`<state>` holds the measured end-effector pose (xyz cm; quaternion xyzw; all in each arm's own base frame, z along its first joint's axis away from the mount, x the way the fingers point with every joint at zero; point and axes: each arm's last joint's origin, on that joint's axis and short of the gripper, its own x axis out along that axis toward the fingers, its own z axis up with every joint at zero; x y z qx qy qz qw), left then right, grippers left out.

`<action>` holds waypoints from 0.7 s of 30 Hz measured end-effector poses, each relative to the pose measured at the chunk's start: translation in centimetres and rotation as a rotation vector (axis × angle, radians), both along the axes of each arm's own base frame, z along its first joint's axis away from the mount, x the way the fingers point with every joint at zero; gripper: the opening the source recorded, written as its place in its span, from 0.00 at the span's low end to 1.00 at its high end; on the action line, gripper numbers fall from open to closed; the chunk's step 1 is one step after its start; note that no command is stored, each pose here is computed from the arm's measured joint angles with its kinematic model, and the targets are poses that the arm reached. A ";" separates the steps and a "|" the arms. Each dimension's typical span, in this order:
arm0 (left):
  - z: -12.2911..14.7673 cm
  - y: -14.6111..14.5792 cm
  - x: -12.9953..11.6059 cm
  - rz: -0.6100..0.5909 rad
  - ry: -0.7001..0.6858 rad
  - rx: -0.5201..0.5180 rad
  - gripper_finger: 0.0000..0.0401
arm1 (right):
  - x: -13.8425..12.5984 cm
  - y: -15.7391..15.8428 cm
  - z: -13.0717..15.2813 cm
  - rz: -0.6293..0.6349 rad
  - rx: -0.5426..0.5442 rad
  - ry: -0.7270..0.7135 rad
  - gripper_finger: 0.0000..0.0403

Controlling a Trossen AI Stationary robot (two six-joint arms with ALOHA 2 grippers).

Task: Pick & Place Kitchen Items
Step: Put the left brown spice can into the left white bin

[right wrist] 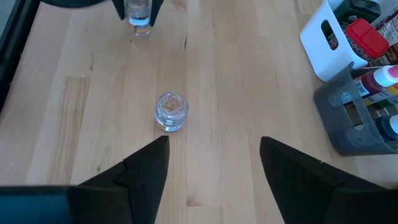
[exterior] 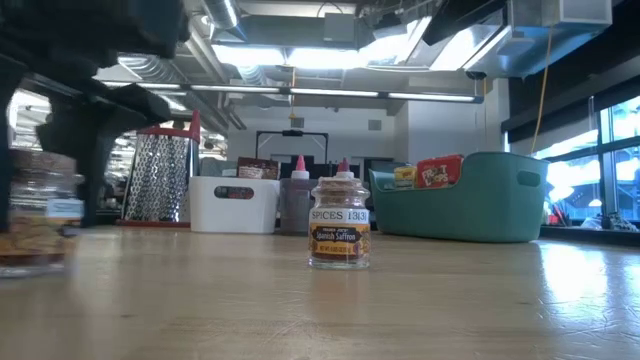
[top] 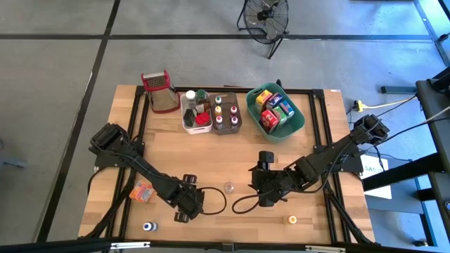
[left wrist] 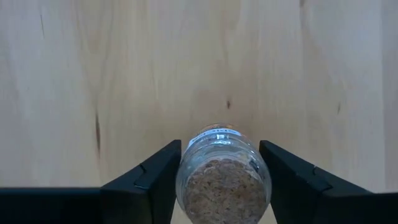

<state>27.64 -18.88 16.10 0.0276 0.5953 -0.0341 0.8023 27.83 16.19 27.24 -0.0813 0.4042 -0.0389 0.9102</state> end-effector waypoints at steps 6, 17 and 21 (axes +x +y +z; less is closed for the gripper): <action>1.8 0.1 -0.2 0.004 0.067 0.033 0.47 | 0.0 0.0 0.0 0.000 0.001 0.000 0.63; 9.2 0.1 0.9 0.005 0.106 0.101 0.47 | -0.1 0.2 0.0 0.009 0.011 0.005 0.63; 12.8 1.1 0.6 -0.007 0.105 0.236 0.47 | -0.2 0.3 0.0 0.013 0.012 0.006 0.63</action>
